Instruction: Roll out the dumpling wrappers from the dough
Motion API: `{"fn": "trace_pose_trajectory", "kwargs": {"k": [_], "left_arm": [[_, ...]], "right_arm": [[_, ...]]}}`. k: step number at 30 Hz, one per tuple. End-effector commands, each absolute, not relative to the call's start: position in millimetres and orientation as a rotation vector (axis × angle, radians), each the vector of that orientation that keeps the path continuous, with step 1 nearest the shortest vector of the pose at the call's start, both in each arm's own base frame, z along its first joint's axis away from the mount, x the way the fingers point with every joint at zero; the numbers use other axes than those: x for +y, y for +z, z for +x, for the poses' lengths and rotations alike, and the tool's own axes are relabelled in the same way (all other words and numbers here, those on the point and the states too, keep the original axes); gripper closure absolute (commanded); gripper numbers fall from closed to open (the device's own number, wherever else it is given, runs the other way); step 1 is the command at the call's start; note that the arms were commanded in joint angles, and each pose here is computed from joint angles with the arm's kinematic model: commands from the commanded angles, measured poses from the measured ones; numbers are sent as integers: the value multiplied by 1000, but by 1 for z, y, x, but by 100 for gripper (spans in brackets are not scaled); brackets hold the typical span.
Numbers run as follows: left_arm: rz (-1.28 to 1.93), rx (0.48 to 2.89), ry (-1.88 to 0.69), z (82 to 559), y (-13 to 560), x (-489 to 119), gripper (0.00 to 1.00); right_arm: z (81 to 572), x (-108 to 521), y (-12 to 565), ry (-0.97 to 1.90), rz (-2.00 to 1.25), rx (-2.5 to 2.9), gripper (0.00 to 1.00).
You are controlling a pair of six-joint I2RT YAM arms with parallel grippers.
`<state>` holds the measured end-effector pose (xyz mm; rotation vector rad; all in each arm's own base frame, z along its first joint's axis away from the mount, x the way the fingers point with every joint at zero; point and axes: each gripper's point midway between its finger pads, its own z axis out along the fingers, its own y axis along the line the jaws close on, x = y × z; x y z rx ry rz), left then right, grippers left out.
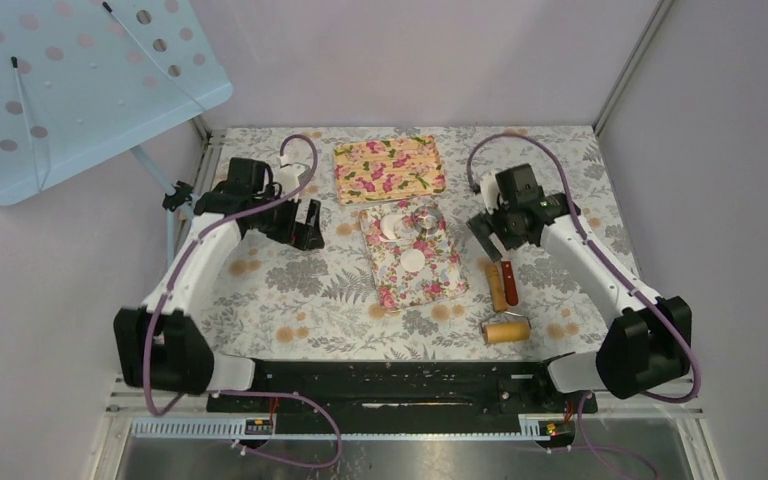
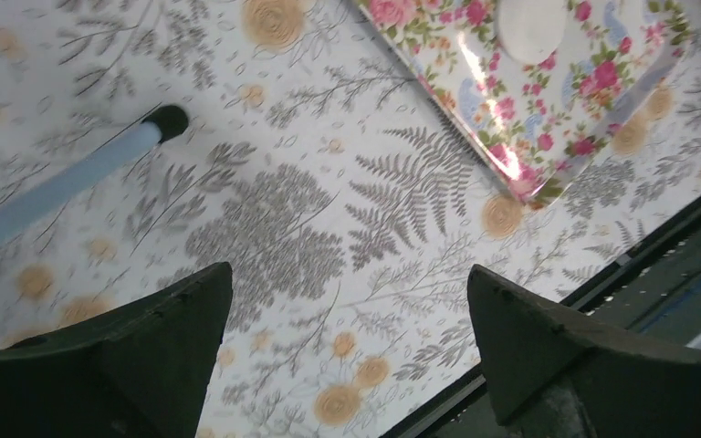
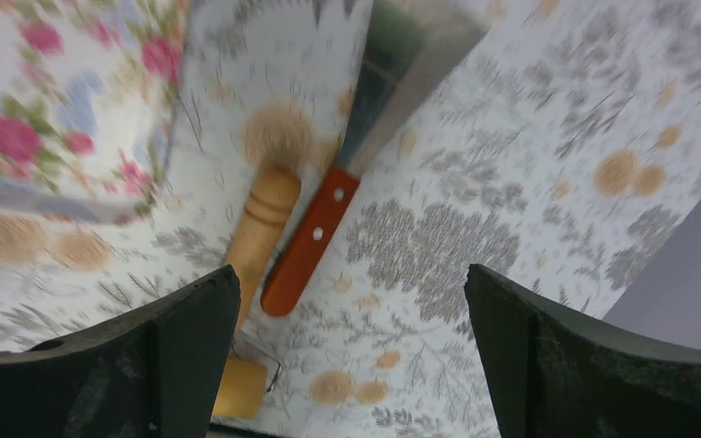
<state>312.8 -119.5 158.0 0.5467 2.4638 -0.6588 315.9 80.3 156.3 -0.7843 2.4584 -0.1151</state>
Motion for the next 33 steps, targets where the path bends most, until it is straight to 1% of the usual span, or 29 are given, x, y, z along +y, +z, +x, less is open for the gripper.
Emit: {"fn": "trace_pose_trajectory", "kwargs": {"k": [1, 4, 8, 13, 22, 26, 29, 33], "left_arm": [[570, 2348, -351, 306, 176, -83, 1], [552, 2341, -370, 293, 180, -84, 1], [561, 2293, -365, 281, 180, -83, 1], [543, 2257, -375, 275, 184, -80, 1], [538, 2222, -423, 274, 195, -86, 1], [526, 2197, -418, 277, 204, -87, 1], [540, 2154, -432, 285, 223, -91, 1], [582, 2104, -443, 312, 256, -103, 1]], "right_arm": [[291, 43, 105, -279, -854, 2554, 0], [290, 29, 90, -233, -808, 2617, 1], [297, 14, 74, -225, -732, 2706, 5], [298, 18, 56, -168, -733, 2748, 10], [295, 27, 30, -83, -756, 2830, 15], [292, 30, 20, -50, -777, 2869, 21], [288, 34, 14, -6, -790, 2902, 27], [283, 42, 14, 75, -803, 2925, 38]]}}
